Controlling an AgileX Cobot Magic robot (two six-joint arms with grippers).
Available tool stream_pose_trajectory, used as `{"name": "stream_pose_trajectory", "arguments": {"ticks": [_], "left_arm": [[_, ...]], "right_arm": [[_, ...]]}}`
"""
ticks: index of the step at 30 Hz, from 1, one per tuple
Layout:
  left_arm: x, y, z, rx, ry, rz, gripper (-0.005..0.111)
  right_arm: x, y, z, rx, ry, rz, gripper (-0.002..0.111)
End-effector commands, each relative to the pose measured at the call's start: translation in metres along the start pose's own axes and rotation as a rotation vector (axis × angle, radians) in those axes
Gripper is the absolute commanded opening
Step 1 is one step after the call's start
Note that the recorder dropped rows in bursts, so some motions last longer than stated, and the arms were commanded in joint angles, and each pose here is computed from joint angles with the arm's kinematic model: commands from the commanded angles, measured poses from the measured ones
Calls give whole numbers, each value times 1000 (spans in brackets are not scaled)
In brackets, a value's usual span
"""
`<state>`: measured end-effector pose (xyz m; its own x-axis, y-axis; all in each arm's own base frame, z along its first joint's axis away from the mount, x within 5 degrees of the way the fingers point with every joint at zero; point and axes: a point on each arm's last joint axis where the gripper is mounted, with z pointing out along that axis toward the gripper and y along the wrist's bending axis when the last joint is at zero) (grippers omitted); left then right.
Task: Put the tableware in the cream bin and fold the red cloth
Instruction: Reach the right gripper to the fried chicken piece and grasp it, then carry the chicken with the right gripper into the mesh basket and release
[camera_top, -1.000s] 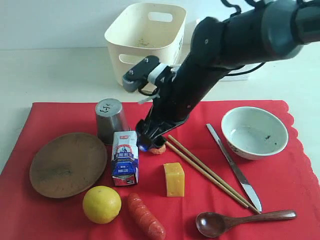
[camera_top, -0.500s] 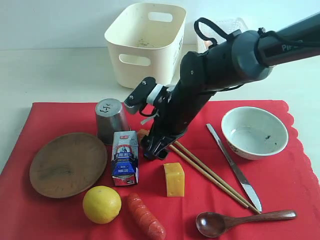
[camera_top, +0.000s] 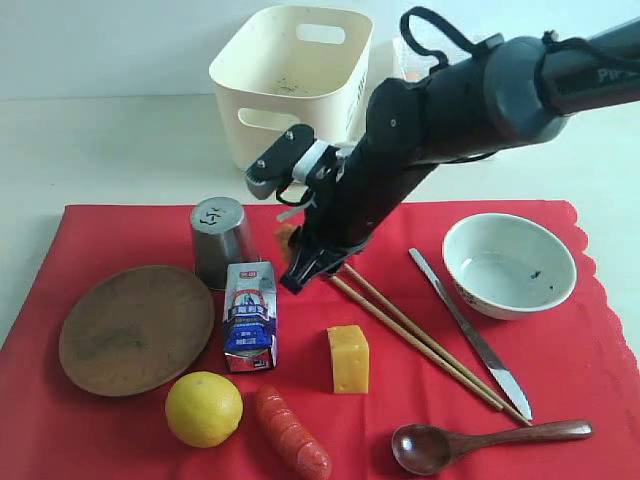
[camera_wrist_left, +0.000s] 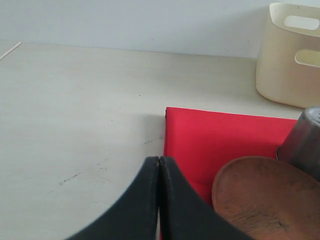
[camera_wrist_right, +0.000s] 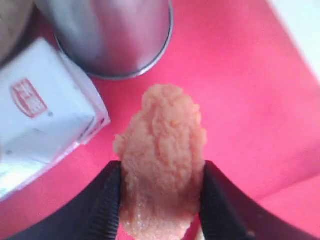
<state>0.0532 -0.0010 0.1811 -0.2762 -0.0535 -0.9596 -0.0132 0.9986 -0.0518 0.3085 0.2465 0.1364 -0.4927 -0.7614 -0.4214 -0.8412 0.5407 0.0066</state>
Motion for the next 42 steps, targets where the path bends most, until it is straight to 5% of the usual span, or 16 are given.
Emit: {"name": "stream_pose_trajectory", "arguments": {"ticks": [1, 10, 21, 30, 42], "left_arm": [[0, 0, 0, 5, -14, 9, 2], [0, 0, 0, 5, -14, 9, 2], [0, 0, 0, 5, -14, 9, 2], [0, 0, 0, 5, -14, 9, 2], [0, 0, 0, 5, -14, 9, 2]], "right_arm": [[-11, 1, -28, 27, -71, 11, 0], [-16, -17, -78, 161, -157, 120, 0], [13, -104, -107, 358, -297, 438, 0], [32, -169, -92, 514, -576, 622, 0], [22, -196, -67, 501, -601, 721, 0]]}}
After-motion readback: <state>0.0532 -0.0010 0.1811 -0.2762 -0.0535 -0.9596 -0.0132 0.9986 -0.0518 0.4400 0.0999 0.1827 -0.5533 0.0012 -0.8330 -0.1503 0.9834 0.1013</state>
